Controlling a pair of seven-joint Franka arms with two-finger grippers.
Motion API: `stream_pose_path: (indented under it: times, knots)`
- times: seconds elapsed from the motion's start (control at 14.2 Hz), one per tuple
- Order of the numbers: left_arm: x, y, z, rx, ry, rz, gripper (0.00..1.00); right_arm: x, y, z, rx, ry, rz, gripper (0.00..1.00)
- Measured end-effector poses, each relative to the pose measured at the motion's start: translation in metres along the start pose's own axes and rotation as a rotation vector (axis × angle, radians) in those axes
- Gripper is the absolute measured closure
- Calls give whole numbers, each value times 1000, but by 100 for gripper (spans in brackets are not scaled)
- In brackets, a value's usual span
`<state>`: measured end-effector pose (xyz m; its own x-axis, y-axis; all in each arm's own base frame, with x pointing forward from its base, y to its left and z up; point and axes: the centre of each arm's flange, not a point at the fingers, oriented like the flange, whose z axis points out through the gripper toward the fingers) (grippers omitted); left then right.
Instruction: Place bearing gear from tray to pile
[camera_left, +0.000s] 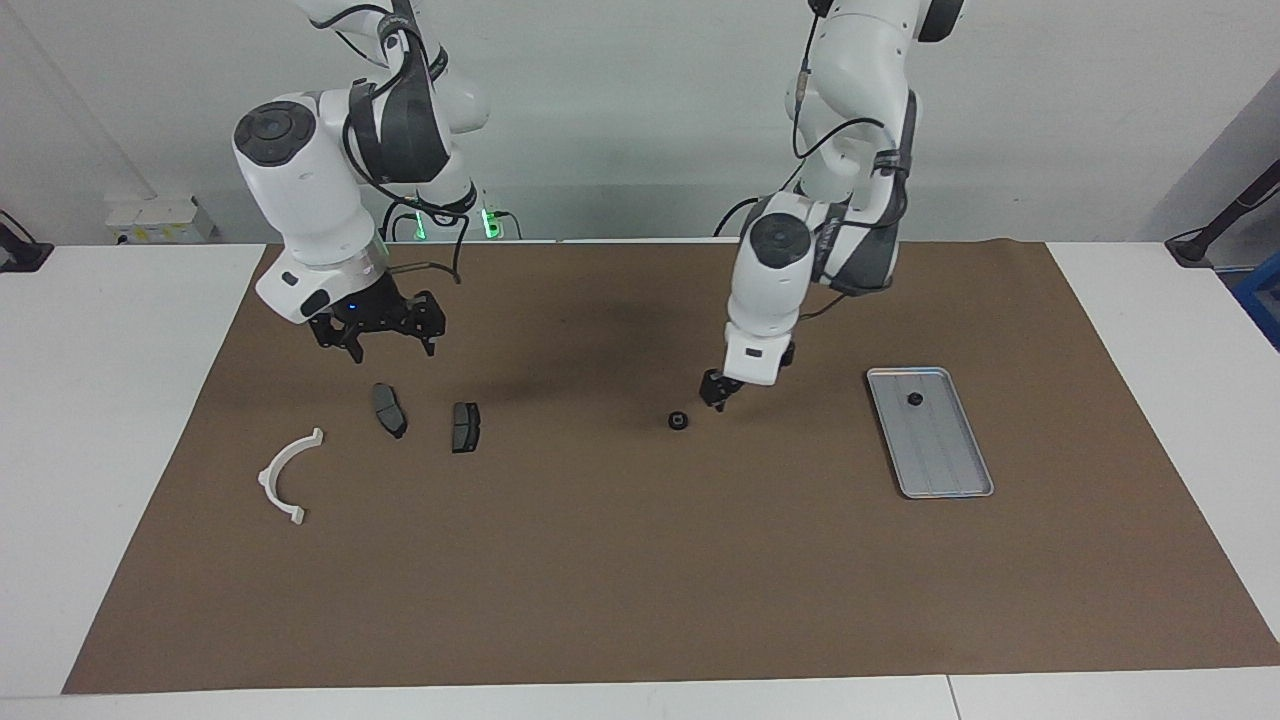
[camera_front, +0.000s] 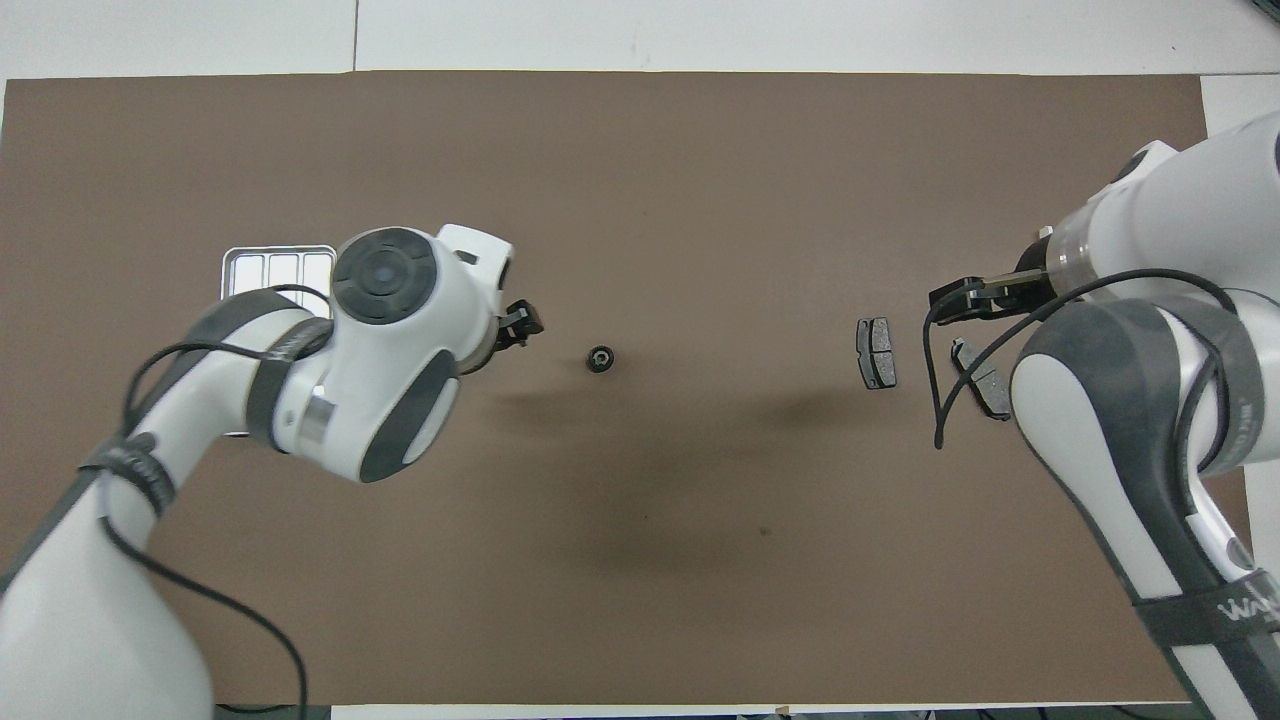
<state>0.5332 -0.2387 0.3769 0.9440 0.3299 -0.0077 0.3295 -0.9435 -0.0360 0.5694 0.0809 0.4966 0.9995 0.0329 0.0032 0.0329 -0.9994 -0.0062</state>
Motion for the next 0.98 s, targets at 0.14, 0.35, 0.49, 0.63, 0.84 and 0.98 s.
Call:
stream_pose_path:
  times: [0.14,0.35,0.49,0.63,0.84,0.98]
  knots:
    - [30,-87,-3,9,-13,86,0,-2,-45,3,6,17,63,0]
    - [69,-177,5,5,-22,189,0,-8,-116,20,19,33,151,0]
    - [86,-211,11,-5,-4,242,19,-12,-165,41,30,39,227,0]
    - [97,-224,27,-12,16,273,29,-10,-205,58,35,33,282,0]
    - [103,-221,61,-15,4,287,40,1,-248,84,19,28,324,0]
    - [104,-218,75,-15,-9,292,40,6,-269,106,-2,22,347,0]
